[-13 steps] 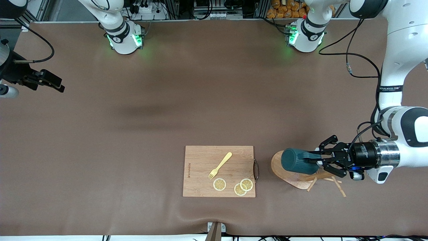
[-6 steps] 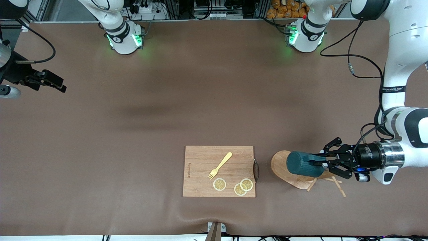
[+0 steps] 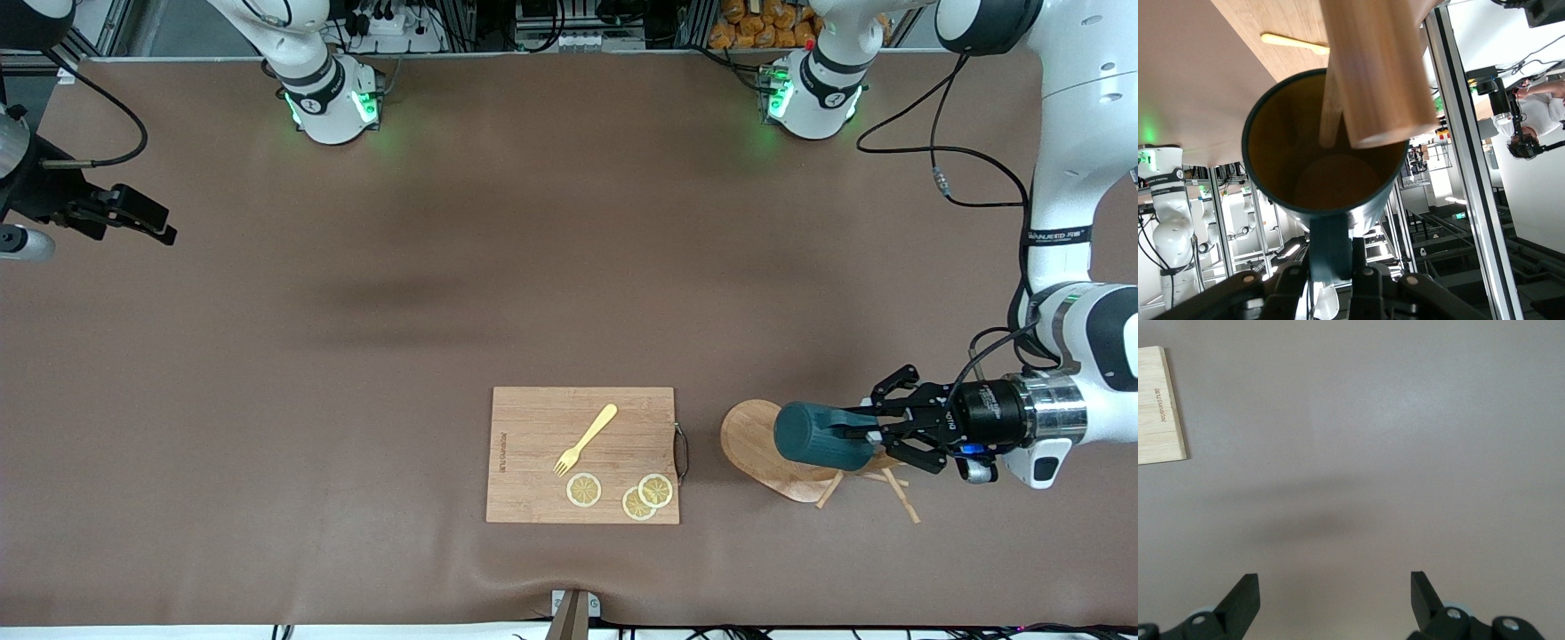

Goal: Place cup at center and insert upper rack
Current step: 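Hang the mug handle onto a stand peg with the left gripper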

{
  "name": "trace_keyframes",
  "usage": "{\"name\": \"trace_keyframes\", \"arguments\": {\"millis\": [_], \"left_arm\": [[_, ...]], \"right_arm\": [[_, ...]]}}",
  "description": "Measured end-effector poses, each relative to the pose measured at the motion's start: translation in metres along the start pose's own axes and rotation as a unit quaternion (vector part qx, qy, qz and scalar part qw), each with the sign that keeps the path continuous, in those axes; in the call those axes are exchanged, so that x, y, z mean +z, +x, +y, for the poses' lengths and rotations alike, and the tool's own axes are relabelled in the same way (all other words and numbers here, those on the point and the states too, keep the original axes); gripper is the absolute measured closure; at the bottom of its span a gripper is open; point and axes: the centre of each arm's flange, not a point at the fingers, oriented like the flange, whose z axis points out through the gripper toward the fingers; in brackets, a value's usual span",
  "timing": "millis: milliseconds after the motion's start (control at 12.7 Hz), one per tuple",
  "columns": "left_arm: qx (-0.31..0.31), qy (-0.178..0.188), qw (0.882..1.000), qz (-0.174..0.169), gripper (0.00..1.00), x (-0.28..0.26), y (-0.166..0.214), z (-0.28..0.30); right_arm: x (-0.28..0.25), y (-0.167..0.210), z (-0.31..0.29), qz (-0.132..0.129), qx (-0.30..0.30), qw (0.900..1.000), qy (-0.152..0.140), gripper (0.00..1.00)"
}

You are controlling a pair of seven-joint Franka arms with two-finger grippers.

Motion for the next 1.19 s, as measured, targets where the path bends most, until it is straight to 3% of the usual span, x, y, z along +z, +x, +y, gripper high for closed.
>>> {"name": "trace_keyframes", "arguments": {"millis": [1185], "left_arm": [[0.025,-0.001,1.000,-0.017,0.79,-0.013,0.051,-0.015]], "right_arm": [[-0.001,0.000,0.000,0.000,0.001,1.000,0.000,0.00]]}}
